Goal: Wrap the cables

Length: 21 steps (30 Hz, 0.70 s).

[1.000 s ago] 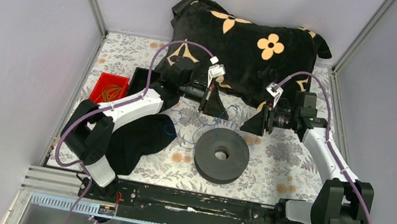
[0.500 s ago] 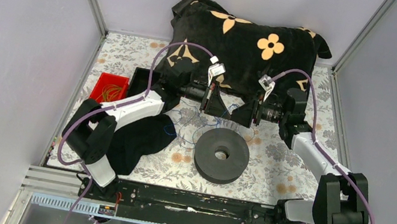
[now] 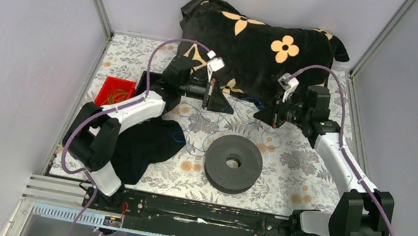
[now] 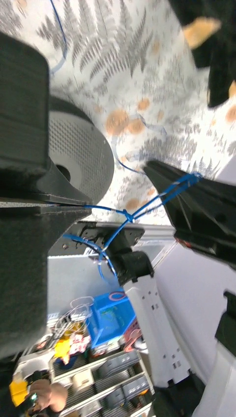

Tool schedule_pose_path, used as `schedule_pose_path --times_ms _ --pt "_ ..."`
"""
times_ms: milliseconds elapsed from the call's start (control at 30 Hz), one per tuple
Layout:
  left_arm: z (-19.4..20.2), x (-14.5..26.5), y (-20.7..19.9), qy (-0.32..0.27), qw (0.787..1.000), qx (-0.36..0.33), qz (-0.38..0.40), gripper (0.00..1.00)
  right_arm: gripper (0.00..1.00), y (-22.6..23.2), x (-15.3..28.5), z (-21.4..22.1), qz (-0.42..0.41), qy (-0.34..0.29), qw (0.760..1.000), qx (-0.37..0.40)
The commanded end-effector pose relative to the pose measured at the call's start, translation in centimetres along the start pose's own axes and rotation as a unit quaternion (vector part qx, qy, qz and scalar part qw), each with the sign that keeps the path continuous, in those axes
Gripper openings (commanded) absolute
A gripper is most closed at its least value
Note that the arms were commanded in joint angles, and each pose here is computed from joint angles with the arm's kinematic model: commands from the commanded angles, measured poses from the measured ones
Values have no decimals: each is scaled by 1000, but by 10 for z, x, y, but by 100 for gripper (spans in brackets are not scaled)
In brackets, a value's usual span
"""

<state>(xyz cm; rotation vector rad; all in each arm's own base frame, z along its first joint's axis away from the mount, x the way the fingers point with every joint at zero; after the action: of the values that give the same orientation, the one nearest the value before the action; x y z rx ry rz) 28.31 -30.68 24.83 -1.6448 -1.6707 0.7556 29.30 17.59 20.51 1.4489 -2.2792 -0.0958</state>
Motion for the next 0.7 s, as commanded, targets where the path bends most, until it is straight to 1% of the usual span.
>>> schedule_pose_path --times_ms 0,233,400,500,667 --pt "-21 25 6 -36 997 -58 -41 0 0 -23 39 -6 101 46 993 35" --pt "-30 52 30 -53 987 -77 -127 0 0 -53 73 -1 177 90 980 9" --pt "-38 69 40 -58 977 -100 -182 0 0 -75 94 1 205 103 973 -22" --pt "-41 78 47 -59 969 -110 -214 0 0 -83 103 2 203 105 972 -44" --pt "-42 86 53 -57 960 -124 -244 0 0 -84 109 4 170 109 977 -75"
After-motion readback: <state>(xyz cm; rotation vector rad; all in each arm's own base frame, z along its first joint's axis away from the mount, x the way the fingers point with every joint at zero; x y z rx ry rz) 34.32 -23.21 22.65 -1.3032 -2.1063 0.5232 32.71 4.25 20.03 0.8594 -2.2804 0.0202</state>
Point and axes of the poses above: each gripper's point midway between its finger pads, its own x axis back along the fingers, its own y axis along the line the jaws close on, z = x × y, the point moved 3 cm from there along x, back along the fingers, and after that the axes turned 11 degrees about x, right-handed, at the moved point
